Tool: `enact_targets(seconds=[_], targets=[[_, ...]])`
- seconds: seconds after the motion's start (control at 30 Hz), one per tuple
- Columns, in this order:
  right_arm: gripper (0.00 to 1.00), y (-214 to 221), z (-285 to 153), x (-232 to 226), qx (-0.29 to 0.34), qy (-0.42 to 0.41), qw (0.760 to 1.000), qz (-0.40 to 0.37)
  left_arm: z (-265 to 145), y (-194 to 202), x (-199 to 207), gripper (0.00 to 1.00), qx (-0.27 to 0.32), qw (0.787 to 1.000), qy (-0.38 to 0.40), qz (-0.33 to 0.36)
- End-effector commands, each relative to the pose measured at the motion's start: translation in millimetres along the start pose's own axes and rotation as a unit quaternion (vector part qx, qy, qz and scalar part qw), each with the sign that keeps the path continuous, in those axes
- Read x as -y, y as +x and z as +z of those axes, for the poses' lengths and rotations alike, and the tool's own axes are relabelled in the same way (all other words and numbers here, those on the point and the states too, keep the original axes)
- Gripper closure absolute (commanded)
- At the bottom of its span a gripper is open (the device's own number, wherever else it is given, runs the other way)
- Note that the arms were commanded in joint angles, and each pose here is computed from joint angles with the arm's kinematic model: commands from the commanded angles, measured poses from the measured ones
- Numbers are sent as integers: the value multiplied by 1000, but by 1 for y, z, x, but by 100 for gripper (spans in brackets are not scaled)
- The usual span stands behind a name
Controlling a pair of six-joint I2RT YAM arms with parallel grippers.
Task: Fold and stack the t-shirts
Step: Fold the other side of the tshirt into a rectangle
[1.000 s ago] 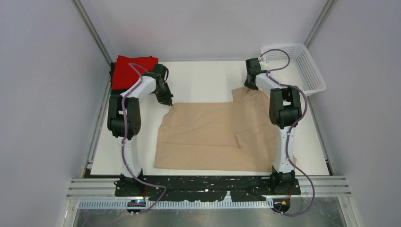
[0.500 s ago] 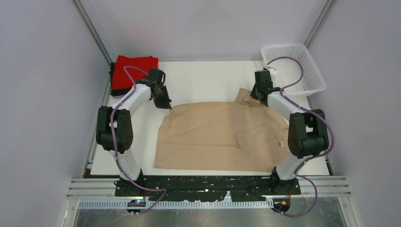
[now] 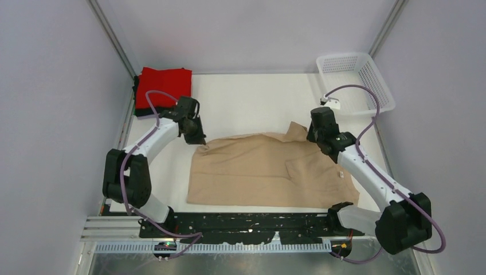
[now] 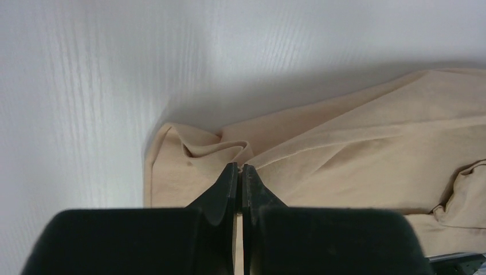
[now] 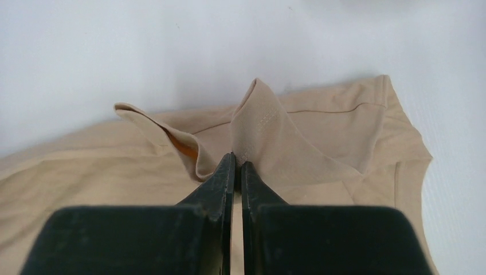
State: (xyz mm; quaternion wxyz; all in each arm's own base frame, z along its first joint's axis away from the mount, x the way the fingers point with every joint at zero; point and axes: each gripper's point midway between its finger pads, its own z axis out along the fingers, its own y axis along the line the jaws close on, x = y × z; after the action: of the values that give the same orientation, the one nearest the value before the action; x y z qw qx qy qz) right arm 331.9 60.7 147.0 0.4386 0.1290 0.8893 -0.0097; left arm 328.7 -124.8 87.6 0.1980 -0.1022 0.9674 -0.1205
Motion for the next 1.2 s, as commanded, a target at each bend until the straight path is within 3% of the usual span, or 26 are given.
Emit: enact_targets(seconds=[0.0, 0.57, 0.77, 0.9, 1.0, 1.07, 1.1, 1.17], targets=[[95, 15, -32, 25, -5, 32, 999, -27, -19, -1, -9, 100, 39, 999, -15, 1], [95, 62, -96, 38, -62, -41, 995, -65, -32, 47, -23, 100, 33, 997, -53, 34], [95, 97, -102, 42, -128, -45, 988, -72, -25, 67, -45, 98, 13, 995, -100, 27], [92, 135, -111, 46, -201, -50, 977, -58, -27, 79, -55, 78, -7, 992, -124, 16], [83, 157, -129, 39, -259, -78, 961, -49, -38, 91, -55, 52, -26, 993, -116, 6], [67, 167, -142, 44, -290, -80, 952, -54, -50, 95, -61, 17, -20, 992, -128, -7], [52, 169, -145, 47, -297, -80, 949, -64, -56, 95, -63, 3, -13, 991, -132, -11], [36, 172, -155, 50, -310, -94, 943, -81, -66, 88, -58, 0, 8, 993, -118, -13]])
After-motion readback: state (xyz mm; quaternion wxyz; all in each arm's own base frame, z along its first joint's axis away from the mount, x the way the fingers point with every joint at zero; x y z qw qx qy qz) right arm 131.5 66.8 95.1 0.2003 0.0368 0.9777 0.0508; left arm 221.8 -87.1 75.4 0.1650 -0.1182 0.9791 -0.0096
